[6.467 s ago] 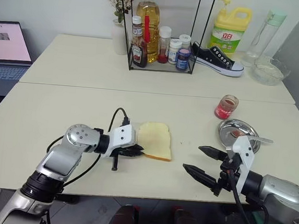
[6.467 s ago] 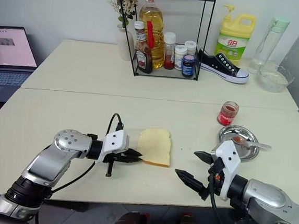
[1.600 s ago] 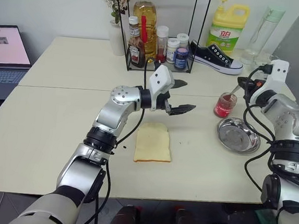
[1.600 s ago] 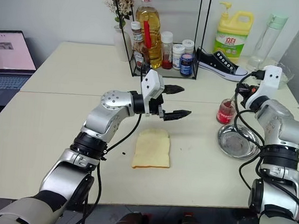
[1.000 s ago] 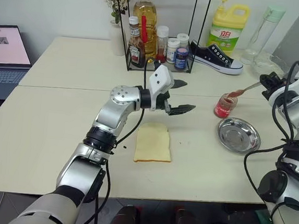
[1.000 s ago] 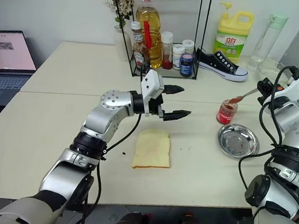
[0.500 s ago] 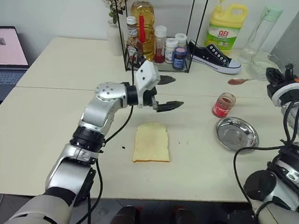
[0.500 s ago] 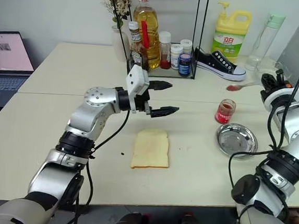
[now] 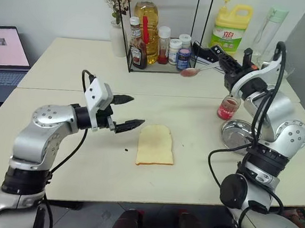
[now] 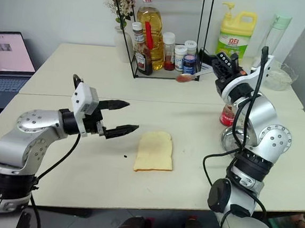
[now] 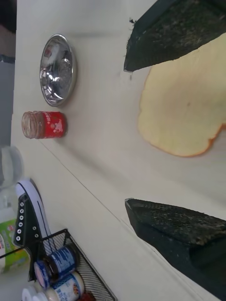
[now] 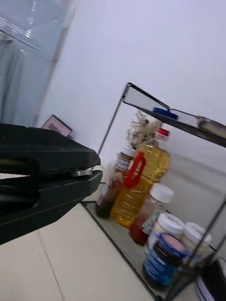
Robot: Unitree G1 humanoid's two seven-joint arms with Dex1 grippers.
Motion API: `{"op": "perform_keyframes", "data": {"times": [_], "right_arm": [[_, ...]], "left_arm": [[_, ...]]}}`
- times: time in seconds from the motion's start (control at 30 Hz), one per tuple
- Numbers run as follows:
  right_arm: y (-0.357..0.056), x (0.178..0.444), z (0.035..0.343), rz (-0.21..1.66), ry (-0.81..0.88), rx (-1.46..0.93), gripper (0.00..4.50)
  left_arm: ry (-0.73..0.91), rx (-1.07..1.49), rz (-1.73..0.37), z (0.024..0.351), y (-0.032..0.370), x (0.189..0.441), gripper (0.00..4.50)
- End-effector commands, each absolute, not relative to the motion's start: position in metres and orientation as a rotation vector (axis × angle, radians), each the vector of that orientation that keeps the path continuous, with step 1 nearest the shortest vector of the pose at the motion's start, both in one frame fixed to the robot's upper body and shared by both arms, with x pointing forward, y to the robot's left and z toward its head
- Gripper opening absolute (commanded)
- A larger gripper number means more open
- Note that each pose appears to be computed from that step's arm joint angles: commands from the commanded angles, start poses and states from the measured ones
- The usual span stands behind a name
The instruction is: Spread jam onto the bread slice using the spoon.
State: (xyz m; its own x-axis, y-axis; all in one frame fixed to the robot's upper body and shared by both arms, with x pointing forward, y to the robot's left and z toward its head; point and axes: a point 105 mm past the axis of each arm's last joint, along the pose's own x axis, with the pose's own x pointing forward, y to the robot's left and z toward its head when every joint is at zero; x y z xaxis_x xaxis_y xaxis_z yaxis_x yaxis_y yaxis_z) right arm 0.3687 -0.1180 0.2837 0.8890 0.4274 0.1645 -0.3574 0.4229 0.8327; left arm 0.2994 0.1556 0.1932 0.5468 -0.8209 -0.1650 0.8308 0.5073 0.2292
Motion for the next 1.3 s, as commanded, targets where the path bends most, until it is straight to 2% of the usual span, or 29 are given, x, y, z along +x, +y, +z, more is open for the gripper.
{"op": "perform_keyframes", "data": {"times": [0.03, 0.13, 0.23, 0.4, 0.6, 0.73, 0.9, 1.1, 1.3], "right_arm": [[-0.086, 0.349, 0.271, 0.598, 0.138, 0.89, 0.04], [-0.063, 0.335, 0.254, 0.674, 0.188, 0.733, 0.04], [-0.052, 0.327, 0.241, 0.725, 0.208, 0.599, 0.04], [-0.036, 0.317, 0.211, 0.78, 0.25, 0.453, 0.04], [-0.017, 0.309, 0.18, 0.852, 0.28, 0.34, 0.04], [-0.013, 0.31, 0.176, 0.884, 0.265, 0.311, 0.04], [-0.014, 0.316, 0.167, 0.905, 0.198, 0.101, 0.04], [-0.021, 0.327, 0.171, 0.917, 0.119, -0.034, 0.04], [-0.03, 0.336, 0.189, 0.91, 0.058, -0.083, 0.04]], "left_arm": [[0.083, 0.284, -0.999, 0.187, 0.161, 0.267, 4.5], [0.163, 0.275, -0.995, 0.165, 0.164, 0.244, 4.5], [0.204, 0.262, -0.964, 0.149, 0.17, 0.234, 4.5], [0.253, 0.257, -0.933, 0.129, 0.181, 0.225, 4.5], [0.245, 0.222, -0.901, 0.118, 0.183, 0.227, 4.5], [0.233, 0.219, -0.915, 0.12, 0.178, 0.227, 4.5], [0.215, 0.227, -0.94, 0.127, 0.173, 0.229, 4.5], [0.22, 0.252, -0.979, 0.127, 0.171, 0.231, 4.5], [0.205, 0.259, -0.986, 0.133, 0.172, 0.237, 4.5]]}}
